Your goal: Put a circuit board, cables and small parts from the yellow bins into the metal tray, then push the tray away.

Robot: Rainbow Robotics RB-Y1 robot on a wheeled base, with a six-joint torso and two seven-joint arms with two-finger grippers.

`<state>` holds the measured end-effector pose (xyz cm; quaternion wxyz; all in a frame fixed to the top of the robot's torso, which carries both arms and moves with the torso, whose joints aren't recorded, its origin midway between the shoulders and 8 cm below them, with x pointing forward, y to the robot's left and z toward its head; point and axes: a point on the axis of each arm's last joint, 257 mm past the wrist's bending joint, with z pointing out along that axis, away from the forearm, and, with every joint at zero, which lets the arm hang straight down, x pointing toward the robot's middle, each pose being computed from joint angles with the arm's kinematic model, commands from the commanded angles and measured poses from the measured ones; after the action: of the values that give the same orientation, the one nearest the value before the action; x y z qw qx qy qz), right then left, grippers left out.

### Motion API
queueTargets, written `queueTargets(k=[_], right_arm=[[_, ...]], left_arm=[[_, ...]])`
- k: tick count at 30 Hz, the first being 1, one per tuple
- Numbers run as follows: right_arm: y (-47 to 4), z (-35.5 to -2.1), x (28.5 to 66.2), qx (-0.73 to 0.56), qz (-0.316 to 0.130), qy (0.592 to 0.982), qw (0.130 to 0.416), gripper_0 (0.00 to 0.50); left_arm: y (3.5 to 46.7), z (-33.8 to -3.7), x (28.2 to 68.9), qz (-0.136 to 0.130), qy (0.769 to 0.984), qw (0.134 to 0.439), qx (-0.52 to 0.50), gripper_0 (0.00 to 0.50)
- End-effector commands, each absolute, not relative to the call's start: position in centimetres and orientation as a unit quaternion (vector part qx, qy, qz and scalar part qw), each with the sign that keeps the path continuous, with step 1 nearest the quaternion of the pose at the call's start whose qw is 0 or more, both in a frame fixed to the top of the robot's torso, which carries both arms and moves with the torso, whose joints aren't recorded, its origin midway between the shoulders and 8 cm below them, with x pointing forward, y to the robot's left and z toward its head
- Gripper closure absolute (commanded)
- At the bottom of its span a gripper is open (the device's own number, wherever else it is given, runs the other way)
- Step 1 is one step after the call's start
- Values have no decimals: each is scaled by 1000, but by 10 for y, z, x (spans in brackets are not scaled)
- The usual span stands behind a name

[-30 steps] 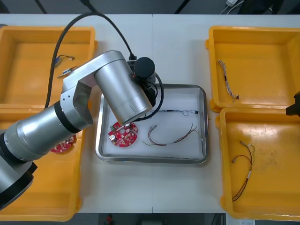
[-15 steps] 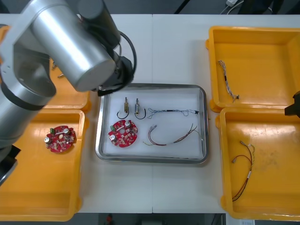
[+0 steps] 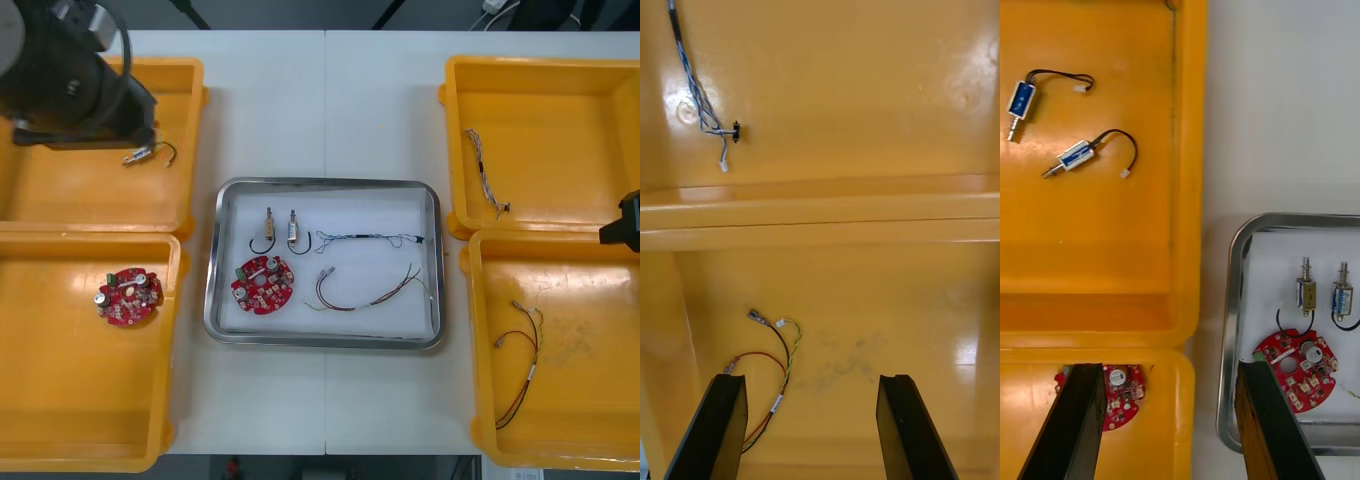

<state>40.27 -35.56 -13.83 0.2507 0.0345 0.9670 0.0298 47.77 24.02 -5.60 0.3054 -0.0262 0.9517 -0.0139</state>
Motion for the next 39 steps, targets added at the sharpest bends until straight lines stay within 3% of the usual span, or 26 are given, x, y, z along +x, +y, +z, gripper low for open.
queueTargets(k=[1, 13, 19, 28, 39], right_arm=[[-331, -136, 399, 0, 32, 966, 257, 0], [-268, -139, 403, -130, 25, 963, 235, 0], [-227, -142, 406, -205, 20, 951, 230, 0], [-169, -152, 400, -316, 8, 923, 218, 0], [-111, -173, 387, -470, -11, 857, 210, 0]], left_arm=[[290, -35, 459, -5, 946, 325, -12, 0], [348, -68, 399, -29, 956, 293, -15, 0], [367, -88, 376, -1, 958, 286, -27, 0], [380, -113, 358, 2, 962, 267, -51, 0], [396, -106, 344, 30, 962, 265, -61, 0]])
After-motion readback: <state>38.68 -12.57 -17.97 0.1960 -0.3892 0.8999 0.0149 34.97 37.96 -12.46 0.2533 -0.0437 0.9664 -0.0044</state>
